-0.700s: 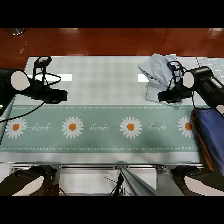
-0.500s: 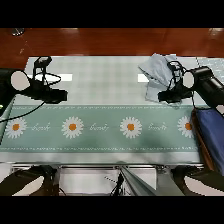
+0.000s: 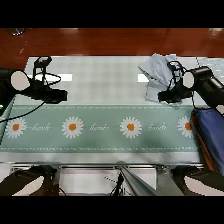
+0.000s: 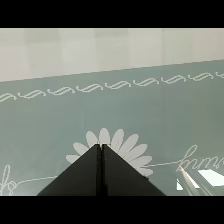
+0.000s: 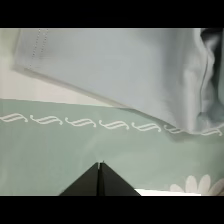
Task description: Fold the shirts.
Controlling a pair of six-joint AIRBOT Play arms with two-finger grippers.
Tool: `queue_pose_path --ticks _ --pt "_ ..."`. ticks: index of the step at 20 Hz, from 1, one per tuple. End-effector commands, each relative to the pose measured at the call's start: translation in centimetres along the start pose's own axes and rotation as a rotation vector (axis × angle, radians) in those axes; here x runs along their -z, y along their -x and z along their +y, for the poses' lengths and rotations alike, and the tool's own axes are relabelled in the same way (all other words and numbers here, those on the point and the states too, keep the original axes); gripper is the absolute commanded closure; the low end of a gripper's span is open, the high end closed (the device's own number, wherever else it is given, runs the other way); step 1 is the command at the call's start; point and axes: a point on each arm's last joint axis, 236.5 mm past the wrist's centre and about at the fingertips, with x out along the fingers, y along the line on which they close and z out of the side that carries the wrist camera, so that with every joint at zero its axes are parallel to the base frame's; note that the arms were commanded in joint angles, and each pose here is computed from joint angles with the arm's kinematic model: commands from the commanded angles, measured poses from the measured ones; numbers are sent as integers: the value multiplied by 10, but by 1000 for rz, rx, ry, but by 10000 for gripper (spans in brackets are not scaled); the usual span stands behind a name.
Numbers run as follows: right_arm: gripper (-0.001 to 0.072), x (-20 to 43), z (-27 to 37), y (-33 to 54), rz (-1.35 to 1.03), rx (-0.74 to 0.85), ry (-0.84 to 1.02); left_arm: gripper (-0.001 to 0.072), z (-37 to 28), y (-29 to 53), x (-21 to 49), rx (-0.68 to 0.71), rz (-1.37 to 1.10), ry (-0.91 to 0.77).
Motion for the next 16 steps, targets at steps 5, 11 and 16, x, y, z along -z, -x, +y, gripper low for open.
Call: queue_pose_path --ticks 5,11,16 --pt "691 -48 3 4 -205 -12 14 686 -4 3 -43 17 -182 -1" --pt "84 -159 -68 30 -651 112 -132 2 7 15 -115 -14 -477 -54" --pt "85 -162 -157 -53 -495 149 -420 2 21 11 -121 -30 -491 -28"
